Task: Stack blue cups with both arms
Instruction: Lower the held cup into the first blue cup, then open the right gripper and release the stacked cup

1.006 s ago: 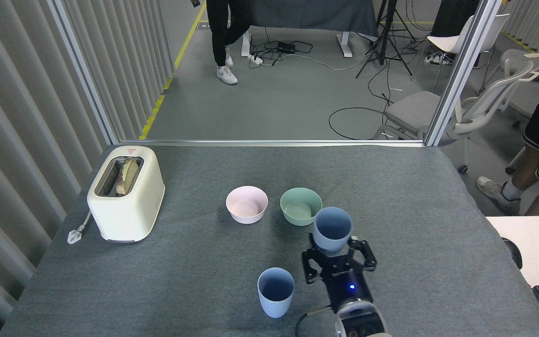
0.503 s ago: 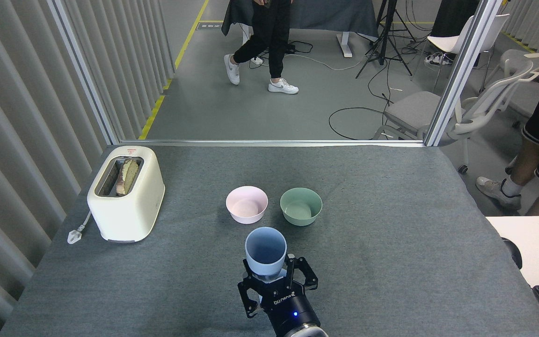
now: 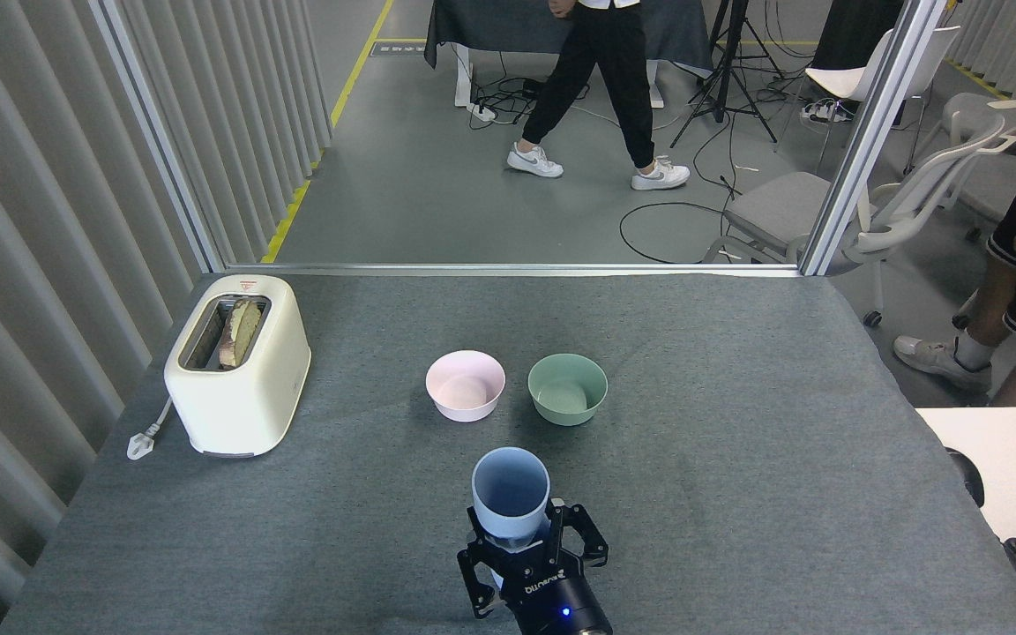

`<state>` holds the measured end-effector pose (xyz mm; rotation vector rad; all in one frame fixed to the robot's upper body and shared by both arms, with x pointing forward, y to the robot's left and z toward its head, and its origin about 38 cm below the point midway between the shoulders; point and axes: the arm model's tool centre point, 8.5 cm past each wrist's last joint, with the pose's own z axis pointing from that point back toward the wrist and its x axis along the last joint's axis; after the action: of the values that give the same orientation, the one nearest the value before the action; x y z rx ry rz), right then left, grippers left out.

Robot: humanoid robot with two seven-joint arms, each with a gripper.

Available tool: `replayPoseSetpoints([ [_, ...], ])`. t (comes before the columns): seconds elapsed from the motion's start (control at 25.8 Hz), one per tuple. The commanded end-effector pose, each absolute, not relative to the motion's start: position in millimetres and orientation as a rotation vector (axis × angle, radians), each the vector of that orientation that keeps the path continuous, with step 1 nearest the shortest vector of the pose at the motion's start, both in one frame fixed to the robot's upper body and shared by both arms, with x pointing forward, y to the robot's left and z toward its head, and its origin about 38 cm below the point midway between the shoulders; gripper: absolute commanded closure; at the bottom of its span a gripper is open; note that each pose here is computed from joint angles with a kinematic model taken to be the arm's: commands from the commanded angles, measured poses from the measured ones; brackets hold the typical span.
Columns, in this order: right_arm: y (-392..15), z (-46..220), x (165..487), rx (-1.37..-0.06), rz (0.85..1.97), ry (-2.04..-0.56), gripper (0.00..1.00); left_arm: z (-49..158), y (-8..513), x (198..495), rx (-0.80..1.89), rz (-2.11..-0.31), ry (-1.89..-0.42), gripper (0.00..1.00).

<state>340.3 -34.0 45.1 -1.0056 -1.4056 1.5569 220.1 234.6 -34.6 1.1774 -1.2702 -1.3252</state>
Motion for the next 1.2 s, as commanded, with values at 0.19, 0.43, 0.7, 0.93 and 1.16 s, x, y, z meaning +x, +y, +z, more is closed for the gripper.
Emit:
replayPoseSetpoints([
  [0.19,-45.5,37.0,341.3,-1.009,1.533,-1.375,0.31,-35.0,235.4,220.0,1.178,-1.323,-1.267,0.0],
  [0.43,-44.7,27.1,339.4,-0.997,1.546,-1.364,0.28,-35.1,235.2,220.4,1.174,-1.314,-1.268,0.0],
  [0.7,-39.8,21.8,337.7,-0.977,1.546,-1.365,0.0,-35.4,235.3,220.3,1.173,-1.313,-1.268,0.0],
  [0.93,-41.4,76.4,340.0,-1.138,1.317,-1.643,0.0,-36.8,236.5,219.7,1.173,-1.317,-1.263,0.0],
  [1.16,-92.6,88.8,347.3,-1.223,1.147,-1.599,0.0,-36.6,237.7,219.8,1.168,-1.301,-1.263,0.0],
])
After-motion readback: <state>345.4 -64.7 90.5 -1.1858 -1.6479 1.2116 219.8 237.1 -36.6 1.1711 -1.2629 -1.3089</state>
